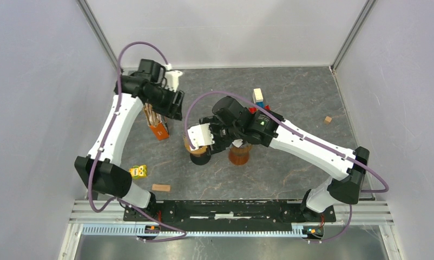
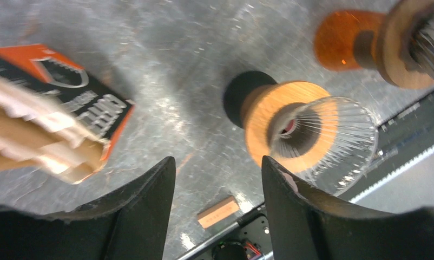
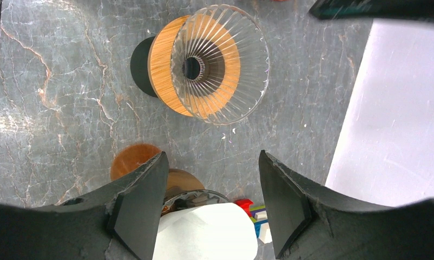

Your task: Place the coffee filter in the dripper

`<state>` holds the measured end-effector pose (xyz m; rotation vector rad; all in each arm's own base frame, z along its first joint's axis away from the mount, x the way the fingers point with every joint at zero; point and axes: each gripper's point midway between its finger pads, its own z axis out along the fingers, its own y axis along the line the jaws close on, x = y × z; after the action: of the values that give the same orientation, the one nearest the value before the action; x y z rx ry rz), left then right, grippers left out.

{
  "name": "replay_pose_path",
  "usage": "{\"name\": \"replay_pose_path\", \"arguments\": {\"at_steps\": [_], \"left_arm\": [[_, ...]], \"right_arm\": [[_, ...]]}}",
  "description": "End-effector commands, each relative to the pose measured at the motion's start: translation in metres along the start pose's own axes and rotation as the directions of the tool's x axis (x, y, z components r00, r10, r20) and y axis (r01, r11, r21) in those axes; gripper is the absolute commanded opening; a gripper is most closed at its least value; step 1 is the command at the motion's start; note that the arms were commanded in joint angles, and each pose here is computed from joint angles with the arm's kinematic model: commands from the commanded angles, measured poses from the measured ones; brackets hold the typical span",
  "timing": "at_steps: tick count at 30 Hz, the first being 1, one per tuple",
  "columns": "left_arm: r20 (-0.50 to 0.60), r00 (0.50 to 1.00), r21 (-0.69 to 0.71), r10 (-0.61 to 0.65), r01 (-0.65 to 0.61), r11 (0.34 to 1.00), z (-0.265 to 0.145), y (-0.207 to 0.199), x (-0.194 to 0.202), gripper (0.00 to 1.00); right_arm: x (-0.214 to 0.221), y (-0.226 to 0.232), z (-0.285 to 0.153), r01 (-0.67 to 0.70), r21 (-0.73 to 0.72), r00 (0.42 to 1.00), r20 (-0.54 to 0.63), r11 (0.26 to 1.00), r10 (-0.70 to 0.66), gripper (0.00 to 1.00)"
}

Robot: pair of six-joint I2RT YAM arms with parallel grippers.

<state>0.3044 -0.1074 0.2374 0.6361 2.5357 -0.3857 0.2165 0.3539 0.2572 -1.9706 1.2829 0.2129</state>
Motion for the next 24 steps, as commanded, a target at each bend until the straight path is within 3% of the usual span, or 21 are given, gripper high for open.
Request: {"name": "replay_pose_path", "arguments": {"at_steps": [1, 5, 9, 24], "left_arm": [[0.145, 0.989, -0.160, 0.002, 0.021, 0.987, -0.030, 0.044, -0.019, 0.57], [0.147, 0.989, -0.243, -0.011, 0.046, 0.969, -0.029, 0.074, -0.009, 0.45], [0.124, 0.992, -0.281, -0.036, 0.070, 0.957, -0.020, 0.094, -0.002, 0.41], [0.078, 0.991, -0.327, -0.108, 0.128, 0.936, 0.017, 0.147, 0.006, 0.37]], "right_arm": [[-0.009, -0.005, -0.015, -0.019, 0.041, 0.998, 0.057, 0.999, 0.017, 0.68], [-0.003, 0.001, -0.012, -0.019, 0.040, 0.999, 0.046, 0.999, 0.017, 0.68], [-0.001, 0.002, -0.011, -0.018, 0.038, 0.999, 0.043, 0.999, 0.016, 0.67], [0.006, 0.008, -0.004, -0.018, 0.019, 1.000, 0.023, 1.000, 0.017, 0.67]]}}
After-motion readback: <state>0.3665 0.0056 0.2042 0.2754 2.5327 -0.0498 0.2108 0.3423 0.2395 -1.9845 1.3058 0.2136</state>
